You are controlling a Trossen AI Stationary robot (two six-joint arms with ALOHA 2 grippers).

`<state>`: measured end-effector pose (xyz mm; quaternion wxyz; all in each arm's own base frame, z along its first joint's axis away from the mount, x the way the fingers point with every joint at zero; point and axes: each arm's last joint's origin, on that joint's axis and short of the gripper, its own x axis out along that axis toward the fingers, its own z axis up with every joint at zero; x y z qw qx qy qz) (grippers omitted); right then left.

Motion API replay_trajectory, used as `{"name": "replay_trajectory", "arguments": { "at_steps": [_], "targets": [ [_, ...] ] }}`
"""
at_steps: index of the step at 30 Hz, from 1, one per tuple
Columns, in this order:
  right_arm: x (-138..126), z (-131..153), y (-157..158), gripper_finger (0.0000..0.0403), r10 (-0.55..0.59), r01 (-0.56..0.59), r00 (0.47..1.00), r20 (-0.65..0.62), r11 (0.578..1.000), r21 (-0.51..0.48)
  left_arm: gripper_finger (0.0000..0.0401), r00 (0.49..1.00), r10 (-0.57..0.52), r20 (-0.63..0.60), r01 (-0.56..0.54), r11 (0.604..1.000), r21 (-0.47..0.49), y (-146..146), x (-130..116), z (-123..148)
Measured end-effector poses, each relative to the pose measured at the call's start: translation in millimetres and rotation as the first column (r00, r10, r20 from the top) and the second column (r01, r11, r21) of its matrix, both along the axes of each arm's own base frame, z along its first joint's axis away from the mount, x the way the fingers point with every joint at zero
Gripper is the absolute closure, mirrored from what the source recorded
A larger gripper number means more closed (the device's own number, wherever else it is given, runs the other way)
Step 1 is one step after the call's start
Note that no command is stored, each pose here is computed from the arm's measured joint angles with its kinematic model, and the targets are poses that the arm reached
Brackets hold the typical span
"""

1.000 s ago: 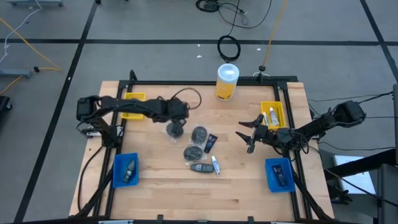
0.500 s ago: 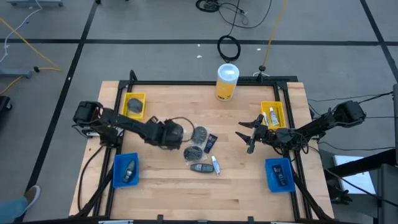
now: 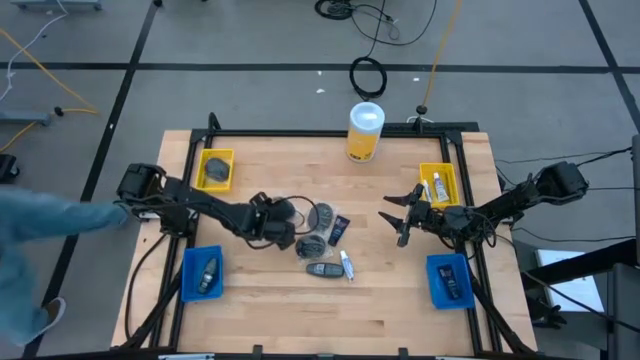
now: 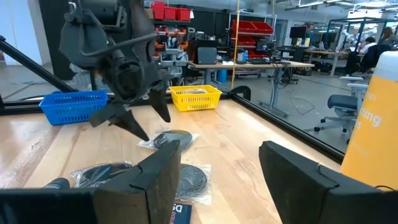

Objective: Pick & Place Travel size toiletries
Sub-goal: Put the black hairbrush into the left yellow bin

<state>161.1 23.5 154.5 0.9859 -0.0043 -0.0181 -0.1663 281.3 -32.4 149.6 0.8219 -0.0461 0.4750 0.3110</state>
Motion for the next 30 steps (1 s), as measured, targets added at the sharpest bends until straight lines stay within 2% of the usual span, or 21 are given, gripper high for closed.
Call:
{"name": "replay_trajectory", "arguments": {
  "at_steps": [4,8,17,22,27,30],
  "targets": [
    [0,0,0,0.0193,0.000,0.000,1.000,0.000,1.000,0.000,0.0090,0.992,-0.113,-0.047,0.115,0.992,0.046,-5,-2,-7],
    [0,0,0,0.0193,0.000,0.000,1.000,0.000,1.000,0.000,0.0117,0.980,-0.180,-0.082,0.187,0.978,0.090,-9,-4,-18],
    [0,0,0,0.0193,0.000,0.000,1.000,0.003,1.000,0.007,0.0199,0.969,-0.160,-0.186,0.193,0.966,0.173,-3,-3,-42],
    [0,0,0,0.0193,0.000,0.000,1.000,0.002,1.000,0.007,0.0266,0.969,-0.133,-0.210,0.173,0.968,0.183,4,-1,-50],
    [0,0,0,0.0193,0.000,0.000,1.000,0.003,1.000,0.008,0.0374,0.960,-0.140,-0.244,0.190,0.962,0.197,7,-3,-51],
    [0,0,0,0.0193,0.000,0.000,1.000,0.002,1.000,0.007,0.0390,0.957,-0.136,-0.256,0.192,0.959,0.209,8,-3,-49]
  ]
}}
